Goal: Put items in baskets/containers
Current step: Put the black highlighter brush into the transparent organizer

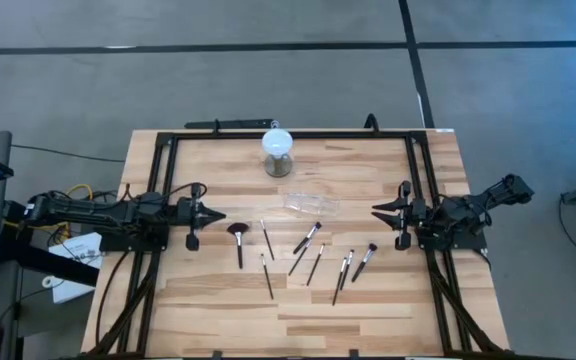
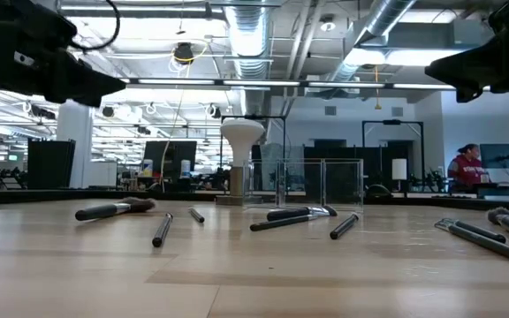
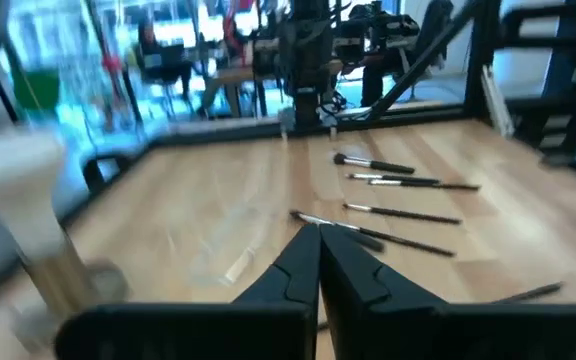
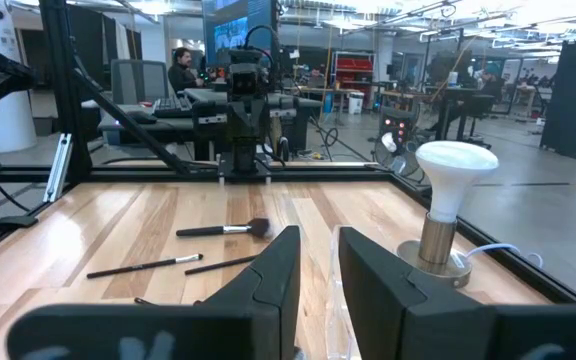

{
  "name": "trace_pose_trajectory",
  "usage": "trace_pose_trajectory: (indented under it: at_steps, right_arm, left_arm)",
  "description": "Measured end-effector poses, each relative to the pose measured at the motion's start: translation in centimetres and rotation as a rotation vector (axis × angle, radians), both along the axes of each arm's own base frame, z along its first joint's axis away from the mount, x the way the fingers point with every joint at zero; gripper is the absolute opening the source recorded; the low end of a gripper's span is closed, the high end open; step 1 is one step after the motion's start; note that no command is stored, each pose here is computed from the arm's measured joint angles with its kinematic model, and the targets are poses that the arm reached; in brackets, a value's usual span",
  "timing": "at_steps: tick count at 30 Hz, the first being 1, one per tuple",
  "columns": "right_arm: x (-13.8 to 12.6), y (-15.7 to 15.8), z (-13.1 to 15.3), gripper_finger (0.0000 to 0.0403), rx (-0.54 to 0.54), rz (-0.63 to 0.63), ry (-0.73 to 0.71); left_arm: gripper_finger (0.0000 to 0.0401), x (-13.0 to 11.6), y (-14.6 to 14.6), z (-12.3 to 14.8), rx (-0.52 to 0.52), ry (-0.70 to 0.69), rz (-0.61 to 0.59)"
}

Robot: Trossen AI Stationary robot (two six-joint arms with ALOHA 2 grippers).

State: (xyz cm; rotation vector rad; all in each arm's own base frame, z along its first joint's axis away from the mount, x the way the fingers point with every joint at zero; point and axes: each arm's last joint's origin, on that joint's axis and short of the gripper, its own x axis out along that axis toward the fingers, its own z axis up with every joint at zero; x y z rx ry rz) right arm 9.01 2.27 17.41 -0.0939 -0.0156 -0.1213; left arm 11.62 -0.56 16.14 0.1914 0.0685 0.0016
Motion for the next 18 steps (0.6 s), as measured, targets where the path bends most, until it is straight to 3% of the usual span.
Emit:
trace_pose_trajectory:
  at_steps: [3,12,14,18]
  right_arm:
    - [0.00,0.00,0.00,0.0066,0.000,0.000,0.000]
    - [0.00,0.00,0.00,0.0066,0.000,0.000,0.000]
    - [0.00,0.00,0.00,0.0066,0.000,0.000,0.000]
    - [0.00,0.00,0.00,0.0066,0.000,0.000,0.000]
  left_arm:
    - [0.0006,0.00,0.00,0.03,0.066,-0.002,-0.004]
    - [0.0006,0.01,0.00,0.11,0.063,-0.011,-0.004]
    - [0.0006,0.01,0.00,0.16,0.008,-0.016,-0.001]
    - [0.0006,0.02,0.00,0.66,-0.196,-0.069,0.006]
